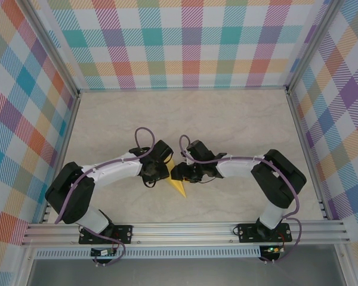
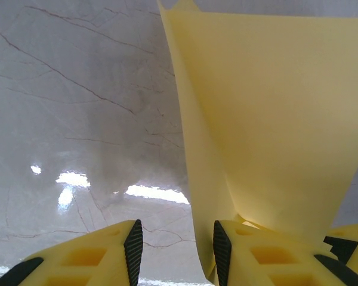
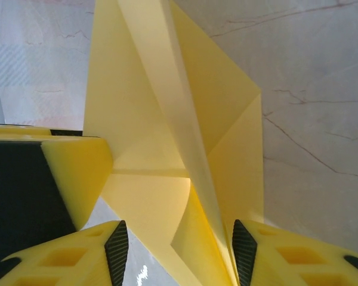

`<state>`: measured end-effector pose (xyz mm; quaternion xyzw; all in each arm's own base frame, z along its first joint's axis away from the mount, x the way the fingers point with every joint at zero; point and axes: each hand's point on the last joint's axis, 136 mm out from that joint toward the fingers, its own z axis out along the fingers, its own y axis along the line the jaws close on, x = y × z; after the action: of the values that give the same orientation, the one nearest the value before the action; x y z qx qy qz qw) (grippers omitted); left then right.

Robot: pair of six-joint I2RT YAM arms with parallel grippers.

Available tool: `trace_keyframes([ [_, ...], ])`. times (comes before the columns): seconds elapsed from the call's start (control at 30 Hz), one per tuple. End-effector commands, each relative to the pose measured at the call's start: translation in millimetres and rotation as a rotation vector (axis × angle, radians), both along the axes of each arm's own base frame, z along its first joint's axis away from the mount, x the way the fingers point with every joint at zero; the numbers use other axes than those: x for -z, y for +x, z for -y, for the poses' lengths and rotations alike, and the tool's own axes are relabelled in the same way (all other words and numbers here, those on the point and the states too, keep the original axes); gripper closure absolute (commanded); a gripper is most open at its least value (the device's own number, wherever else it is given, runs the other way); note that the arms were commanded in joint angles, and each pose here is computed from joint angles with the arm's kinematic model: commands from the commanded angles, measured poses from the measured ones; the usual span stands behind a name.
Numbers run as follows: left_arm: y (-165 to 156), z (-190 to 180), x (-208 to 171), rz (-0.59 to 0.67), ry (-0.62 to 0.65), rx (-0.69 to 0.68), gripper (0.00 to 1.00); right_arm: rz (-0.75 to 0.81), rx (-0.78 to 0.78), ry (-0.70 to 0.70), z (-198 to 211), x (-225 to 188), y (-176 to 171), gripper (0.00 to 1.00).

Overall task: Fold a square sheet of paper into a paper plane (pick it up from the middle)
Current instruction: Move a paper plane to the center of the table.

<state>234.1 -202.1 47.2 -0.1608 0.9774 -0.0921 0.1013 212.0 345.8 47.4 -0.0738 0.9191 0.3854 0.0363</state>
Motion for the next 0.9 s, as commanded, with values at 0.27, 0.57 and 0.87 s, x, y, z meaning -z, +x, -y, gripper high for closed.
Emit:
trace_keyframes([
  [0.27,-1,-8,-6,0.021,-0.015,-0.039,0.62,0.024,-0.074,-0.054,-14,5,-5,0.53],
  [0.57,-2,-10,-9,0.036,-0.019,-0.050,0.62,0.029,-0.087,-0.100,-15,13,-6,0.56],
  [0.87,-2,-14,-12,0.055,-0.022,-0.061,0.62,0.035,-0.102,-0.147,-17,22,-9,0.64],
])
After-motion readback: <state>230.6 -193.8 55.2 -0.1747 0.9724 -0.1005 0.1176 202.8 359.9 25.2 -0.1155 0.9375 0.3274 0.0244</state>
